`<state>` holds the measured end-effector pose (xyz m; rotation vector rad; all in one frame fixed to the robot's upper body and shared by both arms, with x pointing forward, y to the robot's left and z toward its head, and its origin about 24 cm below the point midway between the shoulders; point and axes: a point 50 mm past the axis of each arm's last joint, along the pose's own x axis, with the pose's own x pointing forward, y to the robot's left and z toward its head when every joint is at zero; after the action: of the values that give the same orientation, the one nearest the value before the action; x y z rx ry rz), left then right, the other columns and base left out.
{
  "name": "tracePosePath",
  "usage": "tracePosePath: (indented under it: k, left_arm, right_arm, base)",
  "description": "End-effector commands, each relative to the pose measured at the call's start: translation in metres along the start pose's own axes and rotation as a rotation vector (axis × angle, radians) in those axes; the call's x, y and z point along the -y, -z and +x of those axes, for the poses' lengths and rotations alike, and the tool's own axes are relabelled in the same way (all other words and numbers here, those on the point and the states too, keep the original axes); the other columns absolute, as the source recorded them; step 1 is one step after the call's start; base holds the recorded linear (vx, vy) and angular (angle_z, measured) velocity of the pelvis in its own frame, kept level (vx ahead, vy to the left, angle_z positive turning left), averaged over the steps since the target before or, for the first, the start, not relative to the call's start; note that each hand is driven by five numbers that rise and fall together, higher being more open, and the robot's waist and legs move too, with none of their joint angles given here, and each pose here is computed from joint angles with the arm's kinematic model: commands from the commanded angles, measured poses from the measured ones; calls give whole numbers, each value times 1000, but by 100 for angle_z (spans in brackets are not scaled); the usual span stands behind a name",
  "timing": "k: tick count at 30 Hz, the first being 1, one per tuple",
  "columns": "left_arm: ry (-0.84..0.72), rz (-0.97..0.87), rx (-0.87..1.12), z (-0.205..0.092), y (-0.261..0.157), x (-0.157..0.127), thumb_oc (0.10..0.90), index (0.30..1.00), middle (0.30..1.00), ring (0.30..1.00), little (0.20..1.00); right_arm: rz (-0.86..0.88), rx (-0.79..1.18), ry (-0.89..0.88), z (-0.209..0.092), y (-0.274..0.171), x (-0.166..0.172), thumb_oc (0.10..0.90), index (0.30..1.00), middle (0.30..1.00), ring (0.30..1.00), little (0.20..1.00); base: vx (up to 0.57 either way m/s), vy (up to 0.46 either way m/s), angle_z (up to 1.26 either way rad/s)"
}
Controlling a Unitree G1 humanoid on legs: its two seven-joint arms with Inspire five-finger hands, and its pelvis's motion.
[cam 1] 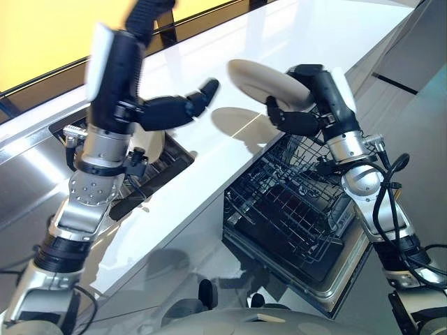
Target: Pick up plates and place into dishwasher.
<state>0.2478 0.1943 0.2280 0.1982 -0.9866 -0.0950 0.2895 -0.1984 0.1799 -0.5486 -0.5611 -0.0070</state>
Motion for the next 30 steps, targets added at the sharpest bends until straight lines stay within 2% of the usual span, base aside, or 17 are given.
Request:
tracePosePath:
  k: [1, 5, 8, 13, 17, 20, 30]
  left_arm:
    - [-253, -205, -79, -3, 15, -26, 800, 900, 900, 900, 900]
    - [-392, -332, -223, -19, 40, -28, 800, 900, 900, 900, 900]
    - [-449, -290, -258, -29, 44, -34, 800, 900, 900, 900, 900]
    - [-482, -224, -294, -37, 46, -47, 800, 900, 900, 900, 900]
    - [-474, -187, -322, -42, 49, -54, 800, 900, 900, 900, 900]
    - [-437, -152, -354, -45, 51, -56, 800, 900, 900, 900, 900]
    - [-307, -37, -378, -40, 52, -60, 800, 900, 900, 900, 900]
  right_arm:
    - [-50, 301, 349, 15, -45, 44, 100, 300, 300, 300, 200]
    - [-153, 188, 545, 15, -20, 64, 100, 300, 300, 300, 200]
    - [-183, 79, 629, 10, -2, 80, 100, 300, 300, 300, 200]
    - [-151, -114, 652, -8, 31, 89, 100, 300, 300, 300, 200]
    - [-162, -338, 558, -26, 70, 76, 100, 300, 300, 300, 200]
    - [-217, -436, 456, -39, 88, 68, 100, 300, 300, 300, 200]
    - [-329, -621, 212, -39, 118, 58, 100, 300, 300, 300, 200]
  base:
    - [-78, -11, -2]
    - [-55, -7, 0]
    - [-15, 7, -5]
    - [7, 7, -5]
    - [26, 28, 0]
    - [42, 25, 4]
    - [38, -5, 7]
